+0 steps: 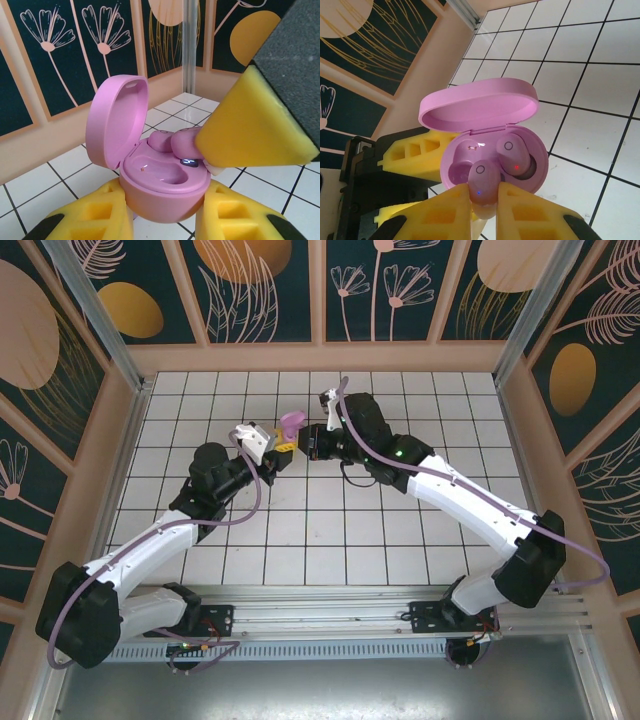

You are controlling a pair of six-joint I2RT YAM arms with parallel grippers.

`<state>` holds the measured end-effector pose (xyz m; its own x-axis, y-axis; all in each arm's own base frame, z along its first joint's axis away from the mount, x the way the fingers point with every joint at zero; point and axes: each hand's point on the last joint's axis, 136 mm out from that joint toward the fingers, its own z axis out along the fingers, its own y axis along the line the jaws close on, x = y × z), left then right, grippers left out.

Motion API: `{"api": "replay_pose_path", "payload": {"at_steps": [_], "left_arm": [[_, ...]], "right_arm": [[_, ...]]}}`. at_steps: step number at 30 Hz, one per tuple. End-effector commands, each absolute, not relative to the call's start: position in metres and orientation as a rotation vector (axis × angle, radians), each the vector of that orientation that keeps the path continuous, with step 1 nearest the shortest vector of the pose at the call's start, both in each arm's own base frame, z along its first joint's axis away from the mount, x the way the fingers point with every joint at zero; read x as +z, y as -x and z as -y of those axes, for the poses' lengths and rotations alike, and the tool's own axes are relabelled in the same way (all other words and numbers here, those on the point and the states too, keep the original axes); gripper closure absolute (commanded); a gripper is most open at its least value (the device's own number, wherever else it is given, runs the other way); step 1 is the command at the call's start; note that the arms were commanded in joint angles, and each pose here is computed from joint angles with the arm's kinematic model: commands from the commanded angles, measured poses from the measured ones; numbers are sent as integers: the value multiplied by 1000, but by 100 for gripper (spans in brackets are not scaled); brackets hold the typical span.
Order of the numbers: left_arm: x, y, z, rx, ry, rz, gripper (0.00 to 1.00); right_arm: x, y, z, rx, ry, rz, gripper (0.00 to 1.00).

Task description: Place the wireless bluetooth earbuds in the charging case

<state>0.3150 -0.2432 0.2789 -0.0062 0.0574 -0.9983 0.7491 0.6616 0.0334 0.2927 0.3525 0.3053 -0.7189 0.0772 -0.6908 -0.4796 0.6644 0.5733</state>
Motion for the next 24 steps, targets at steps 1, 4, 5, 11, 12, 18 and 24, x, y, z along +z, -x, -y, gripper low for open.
{"api": "replay_pose_path", "payload": {"at_steps": [1,4,5,11,12,18,24], "left_arm": [[290,-310,249,-637,-727,-1432,94],[288,-310,249,-638,-730,-1437,94],[288,-310,250,-643,-732,-1437,94],[286,-310,250,-650,-727,-1439,94],[285,-310,250,-651,-726,-1440,94],[287,-309,251,-662,-723,-1436,94],[289,-307,251,-667,-726,-1430,94]], "right_arm": [[326,-292,-362,1065,308,-2117,84],[327,-292,-363,1067,303,-2113,84],[328,-292,-364,1069,301,-2113,84],[334,-291,-366,1075,300,-2093,84],[335,-291,-366,1076,298,-2089,84],[336,-295,-366,1061,282,-2082,84],[326,-297,-368,1055,270,-2106,84]]}}
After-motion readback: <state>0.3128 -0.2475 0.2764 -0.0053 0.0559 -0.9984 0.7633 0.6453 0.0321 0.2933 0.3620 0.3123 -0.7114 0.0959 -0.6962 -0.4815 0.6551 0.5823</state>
